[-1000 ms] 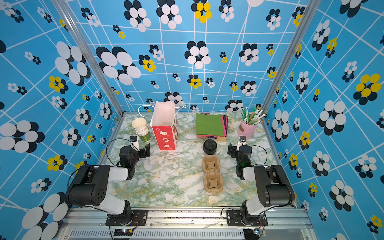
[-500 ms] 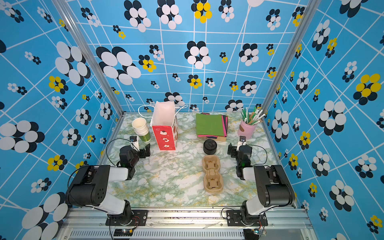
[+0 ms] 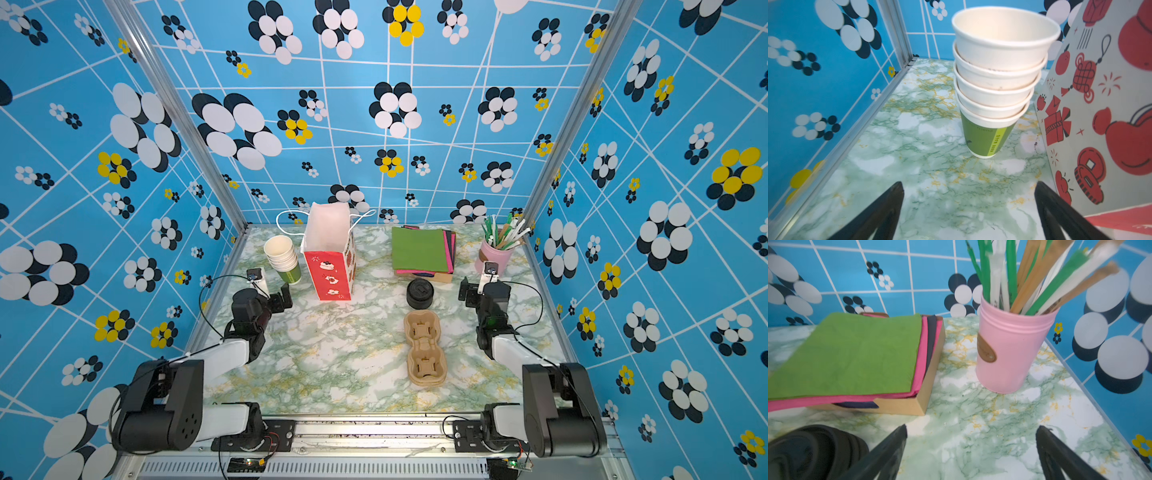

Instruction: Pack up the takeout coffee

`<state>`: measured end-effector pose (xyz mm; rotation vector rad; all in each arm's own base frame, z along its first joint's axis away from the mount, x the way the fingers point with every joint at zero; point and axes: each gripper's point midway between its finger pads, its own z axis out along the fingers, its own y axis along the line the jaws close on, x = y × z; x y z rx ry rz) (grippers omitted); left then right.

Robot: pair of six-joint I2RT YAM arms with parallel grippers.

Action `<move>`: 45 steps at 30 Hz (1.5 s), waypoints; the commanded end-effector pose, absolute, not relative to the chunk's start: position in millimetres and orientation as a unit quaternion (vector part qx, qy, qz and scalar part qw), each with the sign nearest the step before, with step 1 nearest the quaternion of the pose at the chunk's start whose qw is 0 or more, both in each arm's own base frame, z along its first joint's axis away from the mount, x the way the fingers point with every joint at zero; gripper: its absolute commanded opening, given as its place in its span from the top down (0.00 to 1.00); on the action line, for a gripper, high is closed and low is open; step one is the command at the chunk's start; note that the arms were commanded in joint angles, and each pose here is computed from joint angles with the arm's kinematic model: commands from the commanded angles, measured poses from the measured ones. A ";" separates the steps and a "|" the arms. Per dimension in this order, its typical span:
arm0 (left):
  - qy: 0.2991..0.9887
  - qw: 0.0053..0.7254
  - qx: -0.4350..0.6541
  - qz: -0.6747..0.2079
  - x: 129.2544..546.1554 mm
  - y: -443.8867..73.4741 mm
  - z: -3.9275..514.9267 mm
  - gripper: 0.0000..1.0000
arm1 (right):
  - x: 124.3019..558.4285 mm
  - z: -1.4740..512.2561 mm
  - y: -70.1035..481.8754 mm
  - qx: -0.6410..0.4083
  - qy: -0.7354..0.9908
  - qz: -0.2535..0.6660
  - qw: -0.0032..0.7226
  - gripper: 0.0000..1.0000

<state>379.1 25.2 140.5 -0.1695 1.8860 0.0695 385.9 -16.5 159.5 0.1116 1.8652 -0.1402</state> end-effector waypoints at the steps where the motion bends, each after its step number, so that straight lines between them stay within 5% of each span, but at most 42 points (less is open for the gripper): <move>1: 0.813 0.566 -0.126 0.052 360.4 40.3 157.4 0.01 | 372.1 169.2 -20.0 0.057 0.816 -0.062 0.571 0.01; 10: 0.816 0.554 -0.160 -0.038 330.8 32.0 258.8 0.01 | 339.1 242.7 4.0 0.044 0.822 0.020 0.567 0.01; 17: 0.852 0.484 -0.177 -0.088 336.1 24.2 287.4 0.01 | 327.1 244.2 23.2 0.017 0.861 0.064 0.505 0.01; 24: 0.851 0.416 -0.276 -0.164 362.4 35.9 276.1 0.13 | 325.4 244.2 31.1 -0.007 0.872 0.071 0.484 0.01; 45: 0.894 0.290 -0.341 -0.034 439.7 50.8 229.3 0.33 | 326.7 215.8 68.9 -0.054 0.896 0.093 0.431 0.02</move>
